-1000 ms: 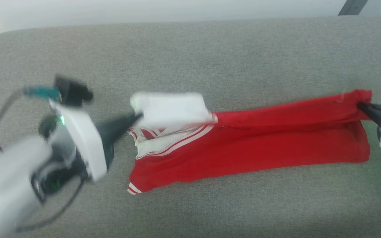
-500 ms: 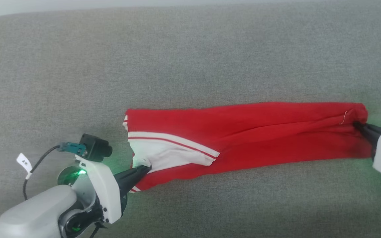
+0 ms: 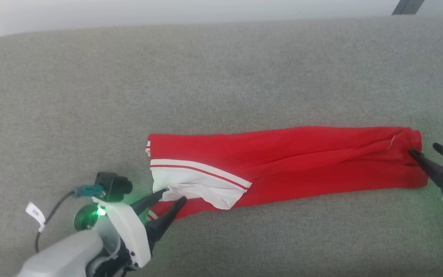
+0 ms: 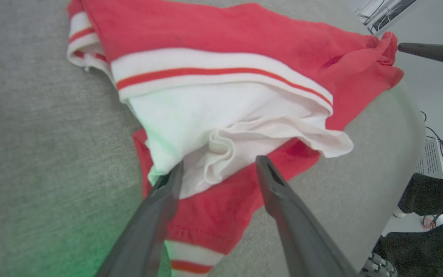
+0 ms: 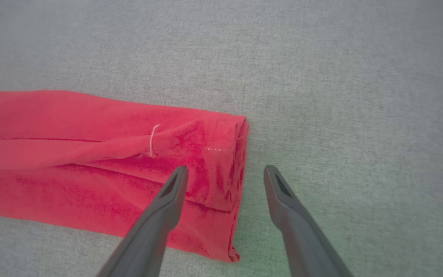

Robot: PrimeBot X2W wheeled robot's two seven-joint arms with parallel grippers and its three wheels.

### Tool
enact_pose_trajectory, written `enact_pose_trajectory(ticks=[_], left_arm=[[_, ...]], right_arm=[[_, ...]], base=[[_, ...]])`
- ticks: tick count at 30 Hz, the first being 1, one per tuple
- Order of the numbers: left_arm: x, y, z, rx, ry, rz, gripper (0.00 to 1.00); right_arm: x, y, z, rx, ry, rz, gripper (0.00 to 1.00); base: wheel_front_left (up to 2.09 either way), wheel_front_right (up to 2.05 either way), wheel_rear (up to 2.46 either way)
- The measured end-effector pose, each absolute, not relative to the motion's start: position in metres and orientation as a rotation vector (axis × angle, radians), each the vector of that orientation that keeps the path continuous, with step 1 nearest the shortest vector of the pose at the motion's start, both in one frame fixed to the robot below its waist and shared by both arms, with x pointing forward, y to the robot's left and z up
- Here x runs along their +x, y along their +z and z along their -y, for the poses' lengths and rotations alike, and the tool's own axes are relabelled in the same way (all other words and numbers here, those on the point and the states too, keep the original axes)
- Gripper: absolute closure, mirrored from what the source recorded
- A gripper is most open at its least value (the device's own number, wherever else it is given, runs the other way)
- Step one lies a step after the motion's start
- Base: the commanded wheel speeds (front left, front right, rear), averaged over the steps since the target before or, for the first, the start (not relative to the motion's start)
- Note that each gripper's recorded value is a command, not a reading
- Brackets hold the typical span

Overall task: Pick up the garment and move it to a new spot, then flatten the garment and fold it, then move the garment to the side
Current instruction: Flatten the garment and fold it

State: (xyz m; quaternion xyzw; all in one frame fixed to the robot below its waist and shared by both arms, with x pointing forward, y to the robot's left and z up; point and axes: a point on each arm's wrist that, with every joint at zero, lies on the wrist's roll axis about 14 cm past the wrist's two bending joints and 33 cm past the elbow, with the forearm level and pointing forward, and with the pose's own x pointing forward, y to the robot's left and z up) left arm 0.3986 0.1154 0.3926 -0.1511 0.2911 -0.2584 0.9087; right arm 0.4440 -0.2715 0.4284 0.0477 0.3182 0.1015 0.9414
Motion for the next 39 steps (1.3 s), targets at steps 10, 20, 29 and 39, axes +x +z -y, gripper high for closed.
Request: enact_pose_trajectory(ticks=[10, 20, 29, 39], left_arm=[[0.388, 0.412, -0.124, -0.466, -0.382, -0.481, 0.0], [0.375, 0.433, -0.191, -0.388, -0.116, -0.273, 0.0], [0.351, 0.457, -0.232, -0.134, 0.069, -0.113, 0.0], [0.351, 0.488, -0.234, 0.06, 0.07, -0.003, 0.0]], right_arm=[[0.45, 0.432, 0.272, 0.184, 0.175, -0.658, 0.0], [0.46, 0.398, 0.262, 0.174, 0.159, -0.817, 0.0], [0.459, 0.378, 0.254, 0.179, 0.14, -0.936, 0.0], [0.459, 0.371, 0.249, 0.171, 0.137, -0.967, 0.58]], base=[[0.0, 0.0, 0.0], [0.0, 0.0, 0.0], [0.0, 0.0, 0.0], [0.0, 0.0, 0.0]])
